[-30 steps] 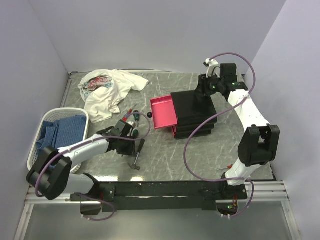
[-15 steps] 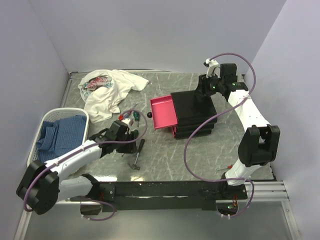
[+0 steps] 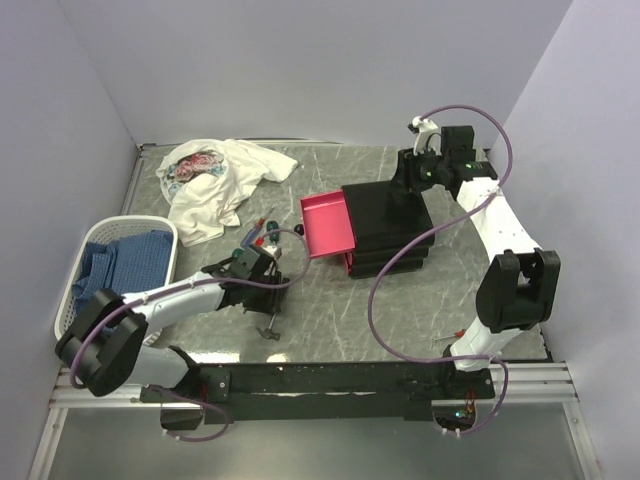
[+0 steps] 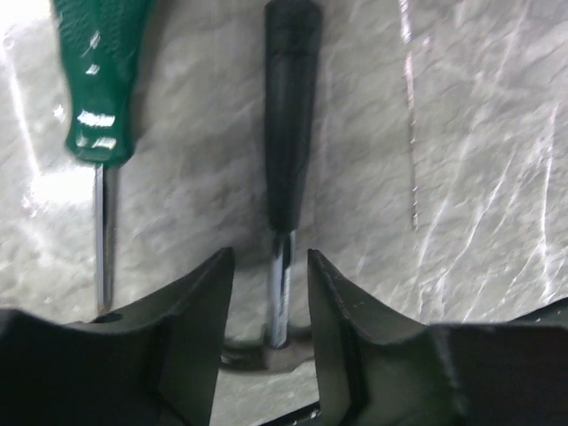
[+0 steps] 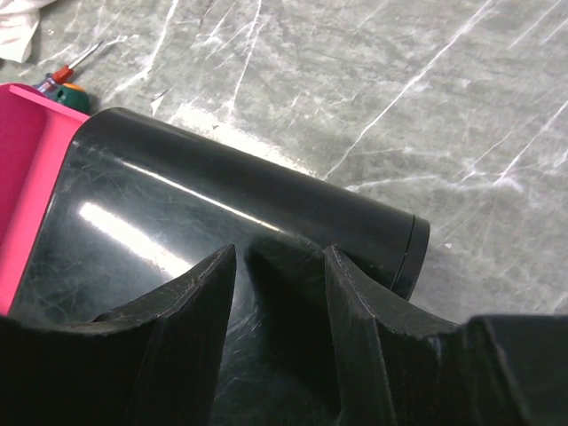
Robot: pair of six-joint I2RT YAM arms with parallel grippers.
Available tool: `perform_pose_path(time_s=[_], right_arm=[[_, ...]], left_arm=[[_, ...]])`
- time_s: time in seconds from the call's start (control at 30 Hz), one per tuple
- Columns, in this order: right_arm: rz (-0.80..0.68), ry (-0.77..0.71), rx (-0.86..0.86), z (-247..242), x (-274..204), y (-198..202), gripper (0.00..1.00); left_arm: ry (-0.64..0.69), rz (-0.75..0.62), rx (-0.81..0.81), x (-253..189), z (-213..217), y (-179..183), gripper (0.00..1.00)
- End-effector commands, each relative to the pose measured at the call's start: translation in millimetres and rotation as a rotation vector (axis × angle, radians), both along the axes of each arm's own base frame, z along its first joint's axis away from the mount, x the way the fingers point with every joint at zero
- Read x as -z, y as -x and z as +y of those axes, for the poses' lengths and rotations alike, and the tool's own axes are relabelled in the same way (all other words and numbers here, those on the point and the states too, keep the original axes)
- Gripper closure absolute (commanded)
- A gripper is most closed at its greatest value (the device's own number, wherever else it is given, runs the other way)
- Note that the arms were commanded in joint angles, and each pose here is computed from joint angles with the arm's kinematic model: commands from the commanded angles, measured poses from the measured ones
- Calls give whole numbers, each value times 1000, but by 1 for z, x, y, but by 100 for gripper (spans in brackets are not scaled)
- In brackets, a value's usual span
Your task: Sort the tools into containers
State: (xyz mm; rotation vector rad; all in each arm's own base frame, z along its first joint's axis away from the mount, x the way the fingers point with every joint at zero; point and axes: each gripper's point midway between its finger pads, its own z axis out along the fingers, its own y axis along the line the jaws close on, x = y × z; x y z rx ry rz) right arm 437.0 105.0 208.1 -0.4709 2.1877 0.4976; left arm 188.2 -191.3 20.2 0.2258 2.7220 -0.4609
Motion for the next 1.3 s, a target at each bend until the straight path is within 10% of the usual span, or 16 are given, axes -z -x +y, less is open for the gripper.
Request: perform_pose_path(time_s=[0.0, 0.27, 0.83, 1.27], right_arm=[[169, -27, 11, 3, 24, 20, 47], [148, -40, 25, 3, 12, 10, 47], [88, 89, 63, -19, 5, 6, 47], [81, 133, 63, -25, 15, 8, 47]], left_arm=[[-45, 56, 7, 17, 1, 10, 68], [-12, 61, 72, 7, -8, 14, 99], [54, -119, -81, -92, 24, -63, 99], [231, -572, 9, -249, 2, -151, 99]])
